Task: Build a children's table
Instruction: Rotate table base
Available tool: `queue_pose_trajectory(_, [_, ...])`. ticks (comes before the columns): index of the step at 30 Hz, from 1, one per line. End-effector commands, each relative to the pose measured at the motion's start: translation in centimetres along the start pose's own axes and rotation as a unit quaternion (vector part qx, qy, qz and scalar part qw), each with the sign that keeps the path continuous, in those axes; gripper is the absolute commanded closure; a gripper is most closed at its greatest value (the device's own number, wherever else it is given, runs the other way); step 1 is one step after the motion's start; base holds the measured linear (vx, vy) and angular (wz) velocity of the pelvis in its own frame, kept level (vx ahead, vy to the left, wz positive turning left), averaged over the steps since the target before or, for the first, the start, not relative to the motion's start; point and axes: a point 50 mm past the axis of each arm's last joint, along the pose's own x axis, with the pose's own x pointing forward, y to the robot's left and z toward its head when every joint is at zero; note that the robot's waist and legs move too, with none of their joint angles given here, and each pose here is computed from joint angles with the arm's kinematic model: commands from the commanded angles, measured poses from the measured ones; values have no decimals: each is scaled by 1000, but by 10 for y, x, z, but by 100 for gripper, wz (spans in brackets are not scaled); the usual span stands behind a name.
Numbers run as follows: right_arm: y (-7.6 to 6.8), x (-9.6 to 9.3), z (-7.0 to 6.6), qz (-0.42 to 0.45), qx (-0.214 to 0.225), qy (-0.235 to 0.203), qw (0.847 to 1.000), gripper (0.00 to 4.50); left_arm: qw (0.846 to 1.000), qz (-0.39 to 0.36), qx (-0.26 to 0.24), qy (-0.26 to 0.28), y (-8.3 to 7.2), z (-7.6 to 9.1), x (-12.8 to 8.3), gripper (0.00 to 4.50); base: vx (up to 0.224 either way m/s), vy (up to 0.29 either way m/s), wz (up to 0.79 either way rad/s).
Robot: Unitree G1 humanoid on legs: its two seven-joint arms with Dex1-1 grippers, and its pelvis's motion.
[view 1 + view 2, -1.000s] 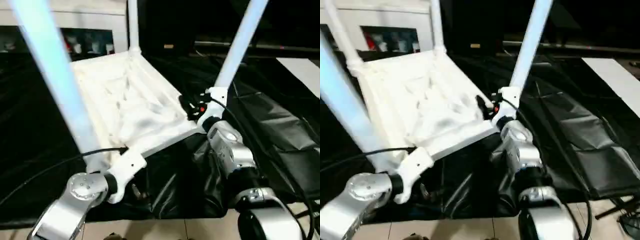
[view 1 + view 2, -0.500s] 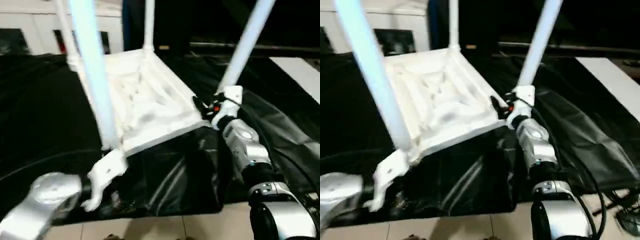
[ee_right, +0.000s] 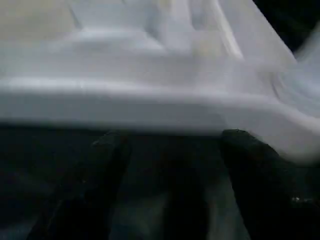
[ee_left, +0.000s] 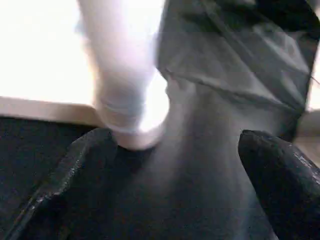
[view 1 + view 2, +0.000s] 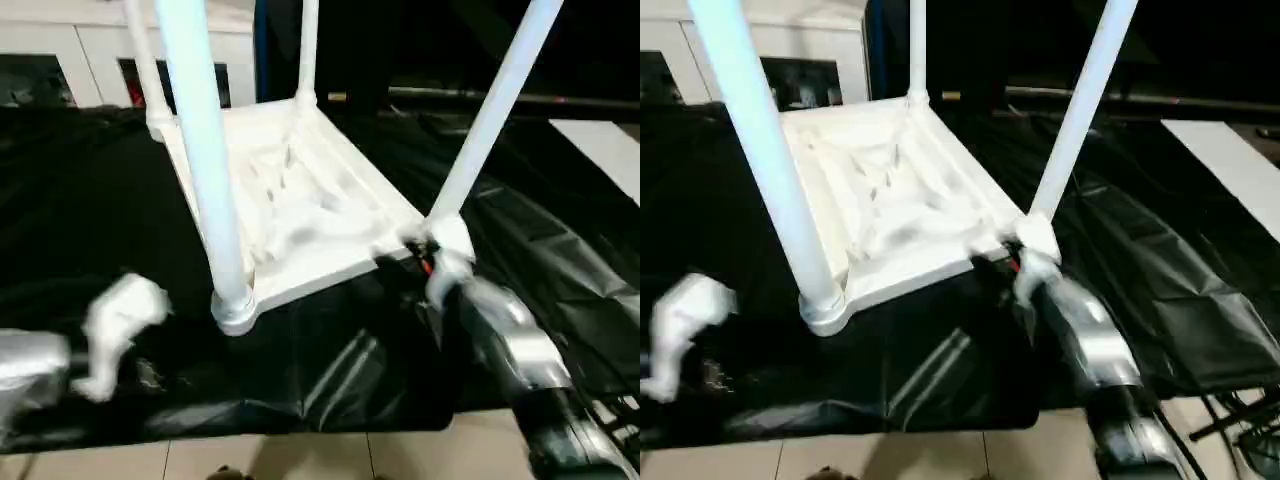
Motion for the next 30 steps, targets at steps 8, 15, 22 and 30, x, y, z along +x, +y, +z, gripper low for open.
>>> queue_pose_trajectory(8, [-6,-7,-4,-44,-5,17,999,134,996,32,-13,-84,16,0,10,4,0,0,0])
queue_pose_trajectory(15, [3,10,-3,-27,8,23,999,134,976,35,-73,-200,19,16,43,4,0,0,0])
queue_pose_trajectory(22, [7,25,11,-1,44,2,999,134,956,-56,-101,-269,-6,48,70,4,0,0,0])
queue_pose_trajectory(30, [7,23,13,71,114,13,991,134,946,-142,-93,-277,-32,71,93,4,0,0,0])
